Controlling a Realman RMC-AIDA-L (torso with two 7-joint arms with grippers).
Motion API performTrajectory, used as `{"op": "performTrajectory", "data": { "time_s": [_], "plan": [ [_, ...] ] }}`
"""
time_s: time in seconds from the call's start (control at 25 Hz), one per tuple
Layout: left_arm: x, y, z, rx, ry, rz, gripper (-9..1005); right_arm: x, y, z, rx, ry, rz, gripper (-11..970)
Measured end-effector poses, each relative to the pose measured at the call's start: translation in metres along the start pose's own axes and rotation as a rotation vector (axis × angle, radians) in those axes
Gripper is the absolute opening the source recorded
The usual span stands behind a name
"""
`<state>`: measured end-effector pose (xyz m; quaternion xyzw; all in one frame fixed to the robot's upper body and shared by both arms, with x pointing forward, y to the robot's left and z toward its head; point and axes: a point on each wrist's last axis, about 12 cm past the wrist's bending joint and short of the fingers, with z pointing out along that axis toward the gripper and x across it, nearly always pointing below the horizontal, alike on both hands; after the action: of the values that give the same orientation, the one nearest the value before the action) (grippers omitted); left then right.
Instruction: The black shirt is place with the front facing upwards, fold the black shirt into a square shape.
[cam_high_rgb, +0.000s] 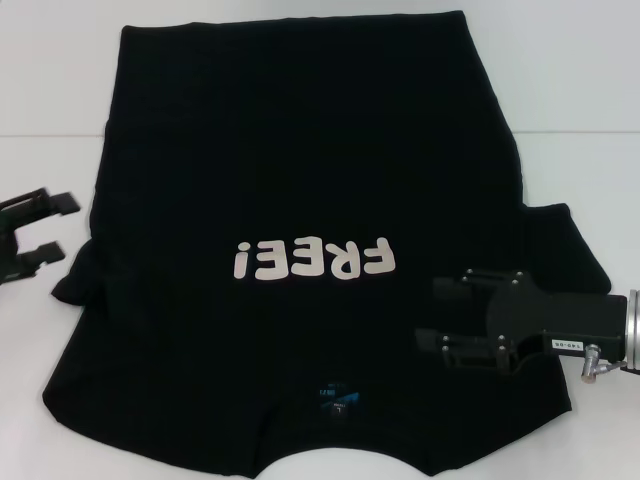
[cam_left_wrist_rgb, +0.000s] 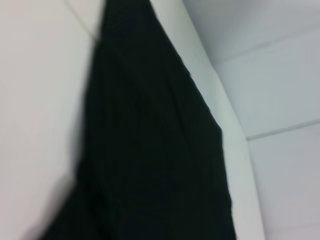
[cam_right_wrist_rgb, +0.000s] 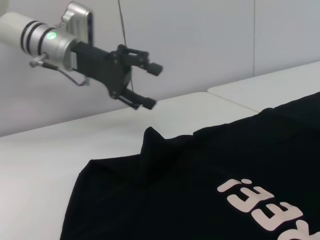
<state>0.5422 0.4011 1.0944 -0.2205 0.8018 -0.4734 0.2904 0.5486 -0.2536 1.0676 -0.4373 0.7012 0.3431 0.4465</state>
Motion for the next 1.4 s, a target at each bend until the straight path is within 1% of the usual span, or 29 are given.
{"op": "performTrajectory", "data": {
  "time_s": [0.16, 0.32, 0.52, 0.68, 0.8, 1.12, 1.4],
  "plan": [
    [0.007, 0.015, -0.011, -0.064, 0.004, -0.048, 853, 0.000, 0.000, 0.000, 0.000, 0.000, 0.000, 766],
    [0.014, 0.021, -0.011, -0.085, 0.020, -0.070, 852, 0.000, 0.000, 0.000, 0.003, 0.000, 0.000, 766],
    [0.020, 0.024, -0.001, -0.086, 0.036, -0.105, 852, 0.000, -0.001, 0.000, 0.004, 0.001, 0.000, 766],
    [0.021, 0.026, 0.005, -0.116, 0.043, -0.101, 851, 0.000, -0.001, -0.001, 0.004, 0.002, 0.000, 766],
    [0.022, 0.029, 0.008, -0.142, 0.040, -0.115, 851, 0.000, -0.001, -0.001, 0.005, 0.001, 0.000, 766],
    [0.027, 0.034, 0.016, -0.165, 0.014, -0.163, 850, 0.001, -0.001, 0.000, 0.012, 0.005, 0.002, 766],
    [0.029, 0.032, 0.024, -0.159, 0.009, -0.166, 850, 0.003, 0.000, 0.001, 0.009, 0.006, 0.006, 766]
  ]
}}
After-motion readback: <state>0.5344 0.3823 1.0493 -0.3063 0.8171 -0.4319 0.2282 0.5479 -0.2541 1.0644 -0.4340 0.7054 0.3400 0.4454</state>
